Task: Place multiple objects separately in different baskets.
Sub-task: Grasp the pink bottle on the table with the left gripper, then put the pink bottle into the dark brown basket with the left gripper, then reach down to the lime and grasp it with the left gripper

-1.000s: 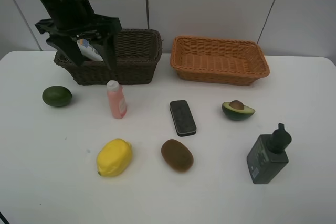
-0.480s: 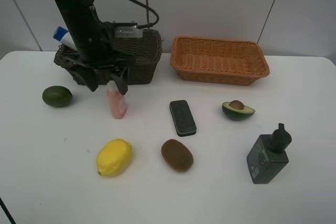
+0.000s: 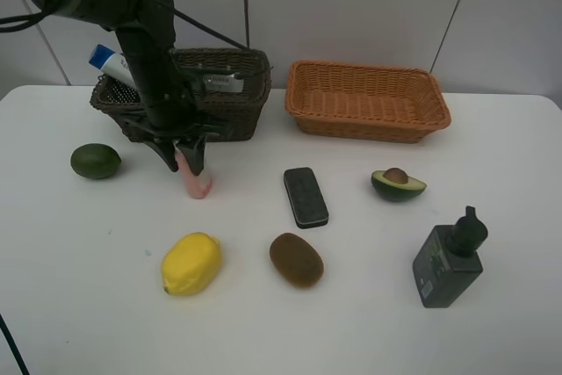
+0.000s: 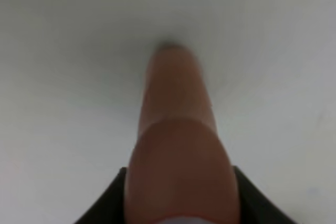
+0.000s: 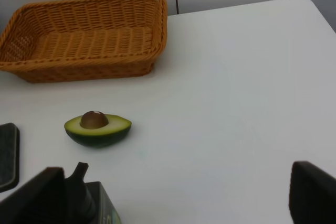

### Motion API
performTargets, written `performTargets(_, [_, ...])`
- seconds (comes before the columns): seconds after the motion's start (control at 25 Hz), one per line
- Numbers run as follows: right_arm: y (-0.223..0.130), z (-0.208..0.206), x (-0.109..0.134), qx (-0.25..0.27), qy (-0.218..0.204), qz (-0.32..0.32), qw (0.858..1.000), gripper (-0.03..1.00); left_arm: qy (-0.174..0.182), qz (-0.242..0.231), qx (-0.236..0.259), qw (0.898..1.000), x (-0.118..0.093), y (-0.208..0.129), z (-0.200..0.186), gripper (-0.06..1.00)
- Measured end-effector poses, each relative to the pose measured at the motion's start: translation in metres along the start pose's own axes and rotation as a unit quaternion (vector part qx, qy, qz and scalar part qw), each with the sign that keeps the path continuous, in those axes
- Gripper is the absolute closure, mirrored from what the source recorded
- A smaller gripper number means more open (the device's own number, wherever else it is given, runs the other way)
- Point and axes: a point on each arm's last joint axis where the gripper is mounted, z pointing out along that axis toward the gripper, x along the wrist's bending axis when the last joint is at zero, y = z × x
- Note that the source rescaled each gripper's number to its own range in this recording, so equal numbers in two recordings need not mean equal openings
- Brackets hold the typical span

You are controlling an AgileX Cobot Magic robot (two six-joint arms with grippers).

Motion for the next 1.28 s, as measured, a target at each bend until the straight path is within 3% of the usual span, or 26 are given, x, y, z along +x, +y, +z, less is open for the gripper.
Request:
performTargets(0.32, [0.000,0.000,0.000,0.000,0.000,0.000,1.000,-0.03,0.017,0.016,0.014,1.000,0.000,0.004,-0.025,0.93])
performTargets(0.56, [0.000,0.000,0.000,0.000,0.000,0.000,1.000,-0.03,-0.019,0.028,-0.105,0.994,-0.014,0.033,-0.108,0.93])
performTargets(0.72, [0.000,0.000,0.000,0.000,0.000,0.000,1.000,-0.03,-0.025,0.006,-0.162,0.986,0.001,0.056,-0.133,0.93])
performTargets(0.88, [0.000,0.000,0.000,0.000,0.000,0.000,1.000,-0.03,-0.010,-0.019,-0.171,0.985,0.026,0.078,-0.122,0.93])
performTargets(1.04, [0.000,0.000,0.000,0.000,0.000,0.000,1.000,-0.03,0.025,-0.009,-0.165,0.986,0.037,0.087,-0.105,0.92])
performTargets(1.08, [0.000,0.000,0.000,0.000,0.000,0.000,1.000,-0.03,0.027,-0.006,-0.164,0.986,0.037,0.088,-0.104,0.85])
performTargets(1.2, [0.000,0.000,0.000,0.000,0.000,0.000,1.000,-0.03,0.027,-0.001,-0.170,0.985,0.037,0.089,-0.105,0.20])
performTargets(1.28, [0.000,0.000,0.000,0.000,0.000,0.000,1.000,-0.03,0.027,-0.001,-0.170,0.985,0.037,0.089,-0.105,0.03])
